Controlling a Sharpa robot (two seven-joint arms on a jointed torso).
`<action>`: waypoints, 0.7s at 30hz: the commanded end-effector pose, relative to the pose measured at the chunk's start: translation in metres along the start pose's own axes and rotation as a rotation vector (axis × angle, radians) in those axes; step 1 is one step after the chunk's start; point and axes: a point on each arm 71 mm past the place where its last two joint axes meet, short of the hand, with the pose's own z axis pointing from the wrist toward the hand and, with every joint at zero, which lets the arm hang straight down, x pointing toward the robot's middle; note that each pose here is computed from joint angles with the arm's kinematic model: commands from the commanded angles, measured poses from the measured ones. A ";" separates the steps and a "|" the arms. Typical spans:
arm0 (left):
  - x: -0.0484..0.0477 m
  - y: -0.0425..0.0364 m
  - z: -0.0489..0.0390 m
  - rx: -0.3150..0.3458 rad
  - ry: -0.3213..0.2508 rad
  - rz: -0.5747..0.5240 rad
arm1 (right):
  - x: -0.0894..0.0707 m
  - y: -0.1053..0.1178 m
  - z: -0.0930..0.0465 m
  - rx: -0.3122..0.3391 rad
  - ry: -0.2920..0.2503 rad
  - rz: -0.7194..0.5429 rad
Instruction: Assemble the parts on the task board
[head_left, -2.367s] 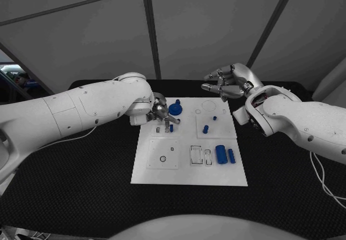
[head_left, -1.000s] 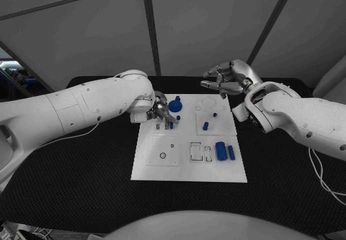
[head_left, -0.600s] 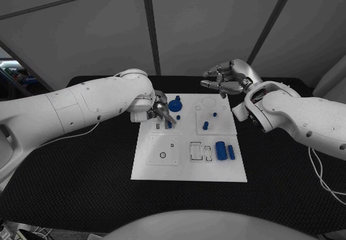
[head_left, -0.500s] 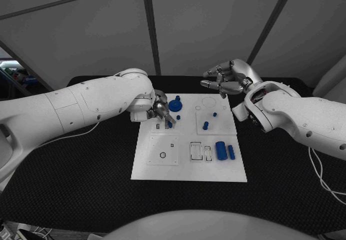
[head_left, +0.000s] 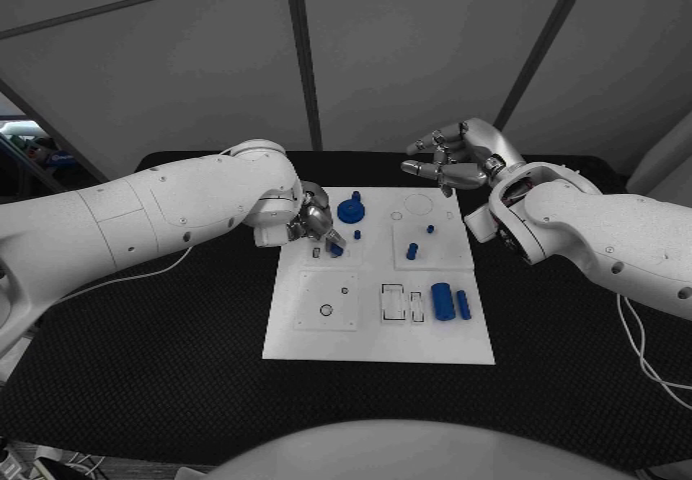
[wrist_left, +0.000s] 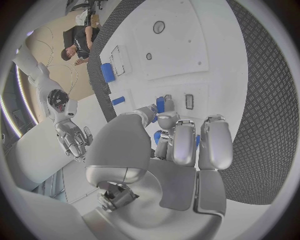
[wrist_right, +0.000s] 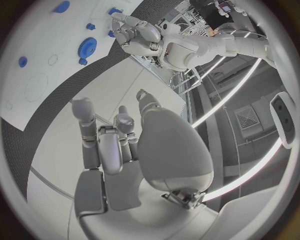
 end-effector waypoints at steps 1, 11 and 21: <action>-0.0005 0.0015 -0.0024 0.021 0.003 -0.036 | 0.000 0.001 0.001 -0.004 0.007 -0.001; -0.0023 0.0142 -0.0095 0.018 -0.029 -0.095 | -0.001 0.000 0.001 0.000 0.004 -0.003; -0.0023 0.0125 -0.0120 0.014 -0.110 -0.078 | -0.001 -0.001 0.001 0.001 0.005 -0.004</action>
